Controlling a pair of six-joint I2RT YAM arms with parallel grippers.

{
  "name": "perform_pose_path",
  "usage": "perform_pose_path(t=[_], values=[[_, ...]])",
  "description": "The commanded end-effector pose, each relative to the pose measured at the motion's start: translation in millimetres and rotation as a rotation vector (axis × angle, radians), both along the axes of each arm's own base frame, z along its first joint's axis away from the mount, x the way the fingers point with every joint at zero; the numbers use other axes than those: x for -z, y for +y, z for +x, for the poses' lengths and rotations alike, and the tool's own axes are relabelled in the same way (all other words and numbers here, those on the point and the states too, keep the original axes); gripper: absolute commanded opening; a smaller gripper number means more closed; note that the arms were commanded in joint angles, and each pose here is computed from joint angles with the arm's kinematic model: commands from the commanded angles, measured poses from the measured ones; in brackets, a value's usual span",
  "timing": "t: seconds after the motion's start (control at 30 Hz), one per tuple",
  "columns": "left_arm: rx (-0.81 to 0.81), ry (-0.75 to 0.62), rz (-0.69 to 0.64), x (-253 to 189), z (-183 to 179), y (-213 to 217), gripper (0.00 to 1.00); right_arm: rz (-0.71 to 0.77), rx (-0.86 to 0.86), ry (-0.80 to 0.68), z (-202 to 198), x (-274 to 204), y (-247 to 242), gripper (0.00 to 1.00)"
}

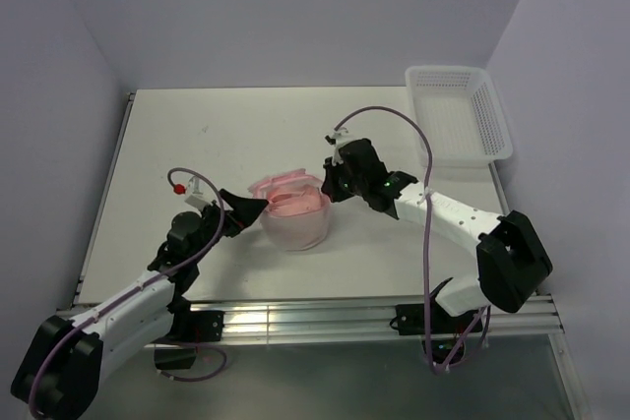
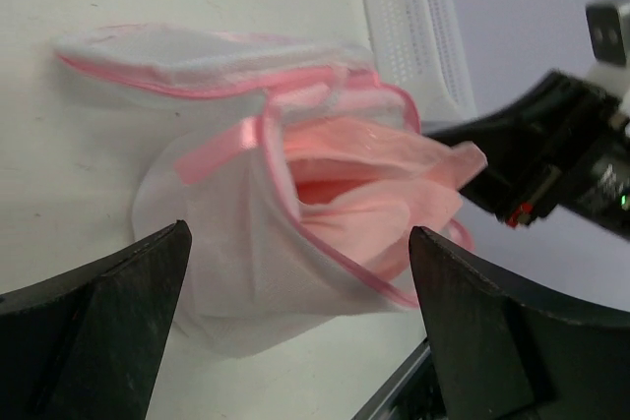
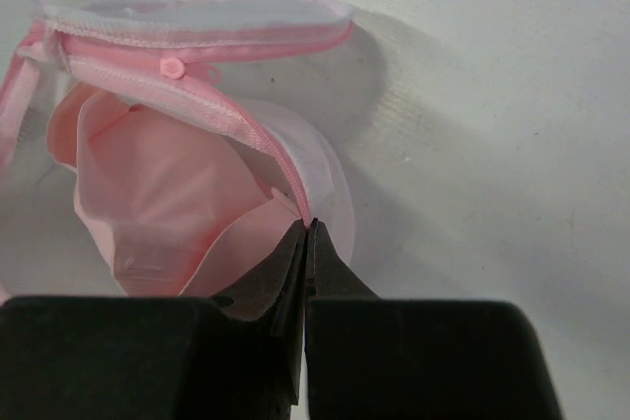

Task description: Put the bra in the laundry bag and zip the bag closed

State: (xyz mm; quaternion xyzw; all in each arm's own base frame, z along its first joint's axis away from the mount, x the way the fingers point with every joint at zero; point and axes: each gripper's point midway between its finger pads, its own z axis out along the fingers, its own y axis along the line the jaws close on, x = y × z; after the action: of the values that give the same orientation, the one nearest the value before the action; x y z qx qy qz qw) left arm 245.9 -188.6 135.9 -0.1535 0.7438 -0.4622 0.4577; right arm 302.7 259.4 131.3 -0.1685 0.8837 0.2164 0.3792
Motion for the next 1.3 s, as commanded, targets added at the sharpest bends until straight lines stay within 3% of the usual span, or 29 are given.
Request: perform_pose_path(t=[0.0, 0.33, 0.7, 0.93, 1.03, 1.17, 1.23, 1.27], values=[[-0.114, 0.065, -0.096, 1, 18, 19, 0.99, 0.087, -0.054, -0.076, -2, -17, 8, 0.0], [-0.158, 0.111, -0.286, -34, 63, 22, 0.99, 0.132, -0.079, -0.123, -15, -13, 3, 0.0], [-0.135, 0.299, -0.39, -3, 101, 11, 0.99, 0.193, -0.135, -0.202, -22, -31, 8, 0.0], [-0.111, 0.301, -0.437, 3, 126, 3, 0.98, 0.201, -0.17, -0.218, -28, -35, 15, 0.0], [-0.113, 0.271, -0.437, 5, 136, 2, 0.82, 0.199, -0.183, -0.224, -30, -37, 18, 0.0], [-0.106, 0.223, -0.466, 4, 138, 3, 0.48, 0.199, -0.178, -0.232, -29, -38, 18, 0.0], [-0.098, 0.181, -0.484, -4, 139, 3, 0.36, 0.21, -0.187, -0.236, -29, -40, 20, 0.0], [-0.1, 0.17, -0.487, -4, 140, 4, 0.18, 0.211, -0.185, -0.233, -30, -40, 20, 0.0]])
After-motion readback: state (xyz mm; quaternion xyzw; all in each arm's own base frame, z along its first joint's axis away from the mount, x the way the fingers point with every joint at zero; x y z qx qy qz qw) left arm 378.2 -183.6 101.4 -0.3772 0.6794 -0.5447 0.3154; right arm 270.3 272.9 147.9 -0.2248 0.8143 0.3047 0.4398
